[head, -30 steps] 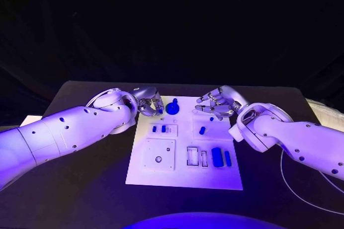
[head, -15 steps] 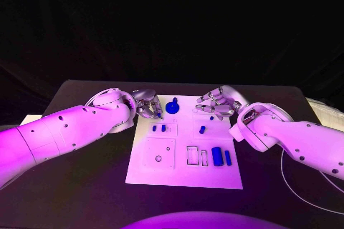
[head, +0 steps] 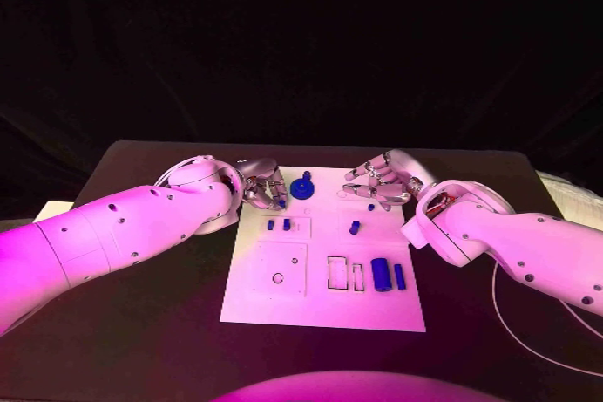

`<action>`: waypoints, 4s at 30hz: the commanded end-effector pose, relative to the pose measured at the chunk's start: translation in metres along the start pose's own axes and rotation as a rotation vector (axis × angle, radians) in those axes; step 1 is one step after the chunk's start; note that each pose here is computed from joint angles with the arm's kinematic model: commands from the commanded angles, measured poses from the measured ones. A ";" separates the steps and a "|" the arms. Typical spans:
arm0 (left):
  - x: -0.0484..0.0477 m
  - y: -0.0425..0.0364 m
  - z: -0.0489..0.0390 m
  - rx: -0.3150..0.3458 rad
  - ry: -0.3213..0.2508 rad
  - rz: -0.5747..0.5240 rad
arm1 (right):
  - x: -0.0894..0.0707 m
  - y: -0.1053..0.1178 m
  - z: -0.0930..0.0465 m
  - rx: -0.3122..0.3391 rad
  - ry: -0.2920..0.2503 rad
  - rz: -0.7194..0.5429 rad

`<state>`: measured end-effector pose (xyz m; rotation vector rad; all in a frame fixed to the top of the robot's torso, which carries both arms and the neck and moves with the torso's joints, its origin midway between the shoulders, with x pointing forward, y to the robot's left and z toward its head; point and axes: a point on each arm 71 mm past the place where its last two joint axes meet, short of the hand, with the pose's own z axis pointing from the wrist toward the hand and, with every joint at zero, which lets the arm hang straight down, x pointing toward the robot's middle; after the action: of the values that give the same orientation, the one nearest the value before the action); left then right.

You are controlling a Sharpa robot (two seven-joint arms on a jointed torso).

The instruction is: Assemble the parts on the task board

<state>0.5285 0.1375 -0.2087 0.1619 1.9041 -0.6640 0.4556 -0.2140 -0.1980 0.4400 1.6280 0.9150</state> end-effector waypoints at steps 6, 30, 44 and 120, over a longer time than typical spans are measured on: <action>0.0017 -0.0045 0.0026 0.007 0.008 0.032 | 0.002 0.001 0.000 -0.010 0.014 -0.002; 0.0038 -0.0016 0.0036 -0.031 0.031 0.057 | 0.003 0.000 0.000 -0.009 0.016 -0.001; 0.0047 -0.0047 0.0047 -0.020 0.035 0.057 | 0.005 0.000 0.000 -0.009 0.019 0.001; -0.0241 0.0350 -0.0519 0.135 -0.265 -1.453 | -0.013 -0.018 0.000 0.035 0.095 -0.746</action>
<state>0.5098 0.1944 -0.1884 -0.9551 1.6535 -1.4558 0.4630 -0.2342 -0.2014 -0.0697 1.6903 0.4911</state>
